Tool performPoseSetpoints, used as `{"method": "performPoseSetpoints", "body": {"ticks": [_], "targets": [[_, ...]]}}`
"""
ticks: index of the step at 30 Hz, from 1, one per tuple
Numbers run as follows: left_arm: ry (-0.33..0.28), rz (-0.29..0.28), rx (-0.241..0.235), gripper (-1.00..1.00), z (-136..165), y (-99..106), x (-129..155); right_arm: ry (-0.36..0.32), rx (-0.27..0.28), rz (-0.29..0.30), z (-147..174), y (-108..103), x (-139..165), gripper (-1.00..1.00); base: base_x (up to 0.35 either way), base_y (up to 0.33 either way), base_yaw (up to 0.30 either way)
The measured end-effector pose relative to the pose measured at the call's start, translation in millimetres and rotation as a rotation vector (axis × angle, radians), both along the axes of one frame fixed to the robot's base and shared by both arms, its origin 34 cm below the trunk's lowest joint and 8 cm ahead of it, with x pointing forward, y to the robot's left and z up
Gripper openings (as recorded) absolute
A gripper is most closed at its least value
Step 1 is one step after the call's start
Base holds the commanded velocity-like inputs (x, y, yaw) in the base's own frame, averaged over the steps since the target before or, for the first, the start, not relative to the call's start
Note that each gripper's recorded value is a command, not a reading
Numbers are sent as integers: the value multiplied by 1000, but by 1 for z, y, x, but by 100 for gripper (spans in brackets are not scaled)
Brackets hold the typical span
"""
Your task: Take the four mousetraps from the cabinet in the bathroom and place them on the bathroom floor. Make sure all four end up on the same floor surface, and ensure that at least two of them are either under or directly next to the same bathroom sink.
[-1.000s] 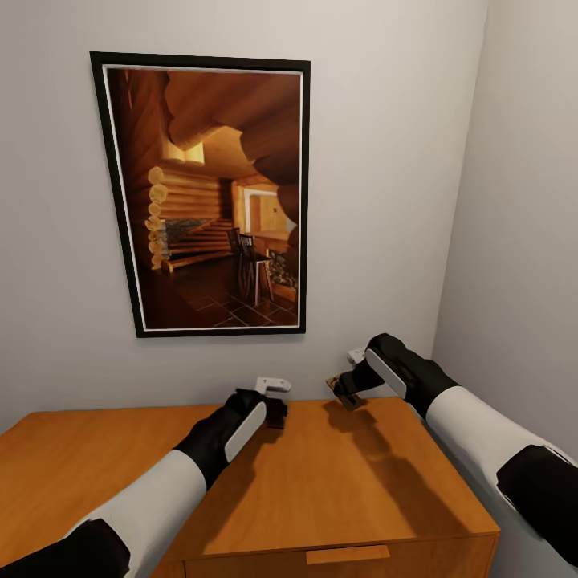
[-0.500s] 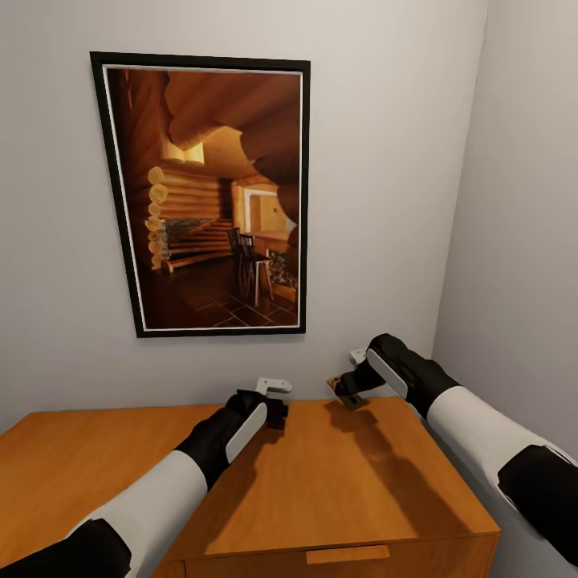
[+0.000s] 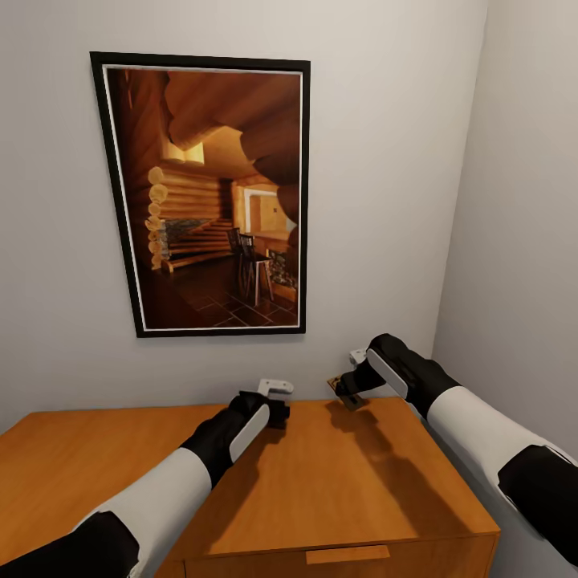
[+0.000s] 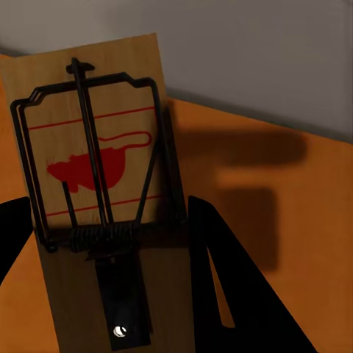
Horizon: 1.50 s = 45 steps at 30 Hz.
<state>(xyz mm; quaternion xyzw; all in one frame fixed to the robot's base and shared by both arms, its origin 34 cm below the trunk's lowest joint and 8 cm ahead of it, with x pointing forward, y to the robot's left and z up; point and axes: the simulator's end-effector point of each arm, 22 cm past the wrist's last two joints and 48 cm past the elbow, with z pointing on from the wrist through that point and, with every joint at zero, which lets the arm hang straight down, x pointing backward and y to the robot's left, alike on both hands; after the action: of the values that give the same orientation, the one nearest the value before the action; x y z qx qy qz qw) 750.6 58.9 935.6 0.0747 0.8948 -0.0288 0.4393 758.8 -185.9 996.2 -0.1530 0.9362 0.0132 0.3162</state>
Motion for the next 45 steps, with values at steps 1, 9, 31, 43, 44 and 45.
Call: {"method": "performPoseSetpoints", "body": {"ticks": [1, 9, 31, 43, 44, 45], "targets": [[0, -3, -2, 100, 0, -1, 0, 0, 0, 0, 0, 0, 0, -100, 0, 0, 0], [-5, -30, -24, 100, 3, -8, 2, 2, -1, -5, -1, -5, 0, -100, 0, 0, -51], [-11, -33, -25, 100, 4, -8, 3, 1, -10, -9, -1, -8, 0, -100, 0, 0, -44], [9, -14, -11, 100, -7, 1, 1, 1, -13, -9, -1, -8, 0, -100, 0, 0, 0], [11, -11, -9, 100, -9, 2, 1, 1, -13, -9, -1, -8, 0, -100, 0, 0, 0], [12, -10, -9, 100, -9, 2, 1, 1, -13, -9, -1, -8, 0, -100, 0, 0, 0]]}}
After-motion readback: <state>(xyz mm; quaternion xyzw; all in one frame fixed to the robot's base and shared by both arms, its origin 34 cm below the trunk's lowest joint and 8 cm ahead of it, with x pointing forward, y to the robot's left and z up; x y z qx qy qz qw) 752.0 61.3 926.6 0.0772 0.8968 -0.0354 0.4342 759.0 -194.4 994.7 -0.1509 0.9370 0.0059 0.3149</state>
